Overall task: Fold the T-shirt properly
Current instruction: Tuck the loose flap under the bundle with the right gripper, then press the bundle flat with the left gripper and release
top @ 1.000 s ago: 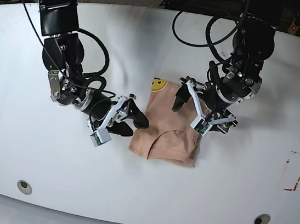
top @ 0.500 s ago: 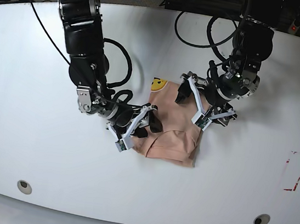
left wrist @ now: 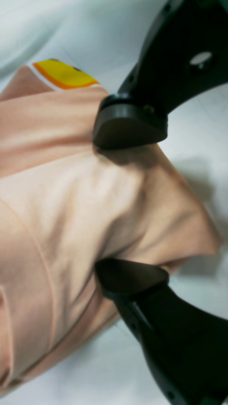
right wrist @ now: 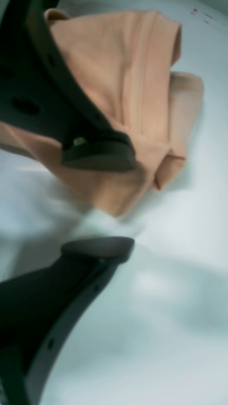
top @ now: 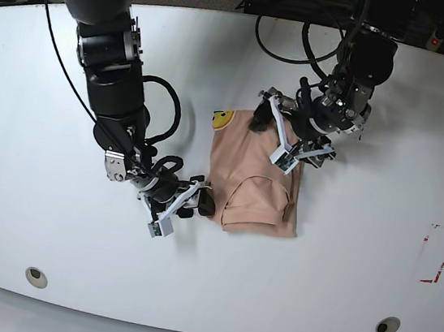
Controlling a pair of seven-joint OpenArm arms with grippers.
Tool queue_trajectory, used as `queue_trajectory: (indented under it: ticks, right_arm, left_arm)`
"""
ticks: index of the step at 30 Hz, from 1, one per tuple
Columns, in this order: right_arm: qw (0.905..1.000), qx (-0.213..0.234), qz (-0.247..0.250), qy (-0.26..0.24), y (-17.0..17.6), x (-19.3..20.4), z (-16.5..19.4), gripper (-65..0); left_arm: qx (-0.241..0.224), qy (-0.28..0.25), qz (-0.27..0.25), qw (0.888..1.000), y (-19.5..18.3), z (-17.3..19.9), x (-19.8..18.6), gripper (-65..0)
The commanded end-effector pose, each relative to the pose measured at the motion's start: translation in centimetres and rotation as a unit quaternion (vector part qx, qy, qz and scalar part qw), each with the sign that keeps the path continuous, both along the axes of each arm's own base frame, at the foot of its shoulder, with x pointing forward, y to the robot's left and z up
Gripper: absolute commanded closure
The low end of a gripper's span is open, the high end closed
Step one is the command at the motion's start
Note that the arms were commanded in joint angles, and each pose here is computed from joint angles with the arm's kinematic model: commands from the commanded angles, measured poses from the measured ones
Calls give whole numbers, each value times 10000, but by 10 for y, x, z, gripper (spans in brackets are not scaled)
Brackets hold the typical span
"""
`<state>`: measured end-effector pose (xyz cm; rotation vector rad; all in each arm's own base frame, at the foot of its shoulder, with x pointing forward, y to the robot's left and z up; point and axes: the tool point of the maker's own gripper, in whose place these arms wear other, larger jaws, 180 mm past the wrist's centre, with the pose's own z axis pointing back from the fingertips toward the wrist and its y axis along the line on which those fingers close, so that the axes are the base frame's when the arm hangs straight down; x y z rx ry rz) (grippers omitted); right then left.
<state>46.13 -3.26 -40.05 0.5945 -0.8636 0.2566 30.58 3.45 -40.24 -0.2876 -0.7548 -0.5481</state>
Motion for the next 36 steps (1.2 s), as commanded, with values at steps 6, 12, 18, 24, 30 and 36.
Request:
queue_trajectory:
  ticks: [6,12,18,24,30,36]
  right_arm:
    - [9975,-113,290,-634,-7,14,58,-308]
    - [9943,-135,312,-1010,-28,-9,91,-308]
    - [9946,-159,-61,-1028,-60,-25,99,-308]
    - [9954,-133,-157,-935,-67,-38,89,-308]
    - [9957,-104,-316,-859,-78,-42,83,-308]
    - [9938,-70,-525,-977,-92,-48,90,-308]
  left_arm:
    - [-172,-1159,216,9929,10,81,29,-511]
    - [-268,-1421,544,9880,10,102,50,-511]
    - [-697,-1033,1204,9849,-12,89,75,-511]
    - [-1048,-823,1316,9823,-49,66,84,-511]
    - [-195,-405,1299,9905,-48,5,84,-512]
    - [318,-117,1465,9886,2,-35,76,-512]
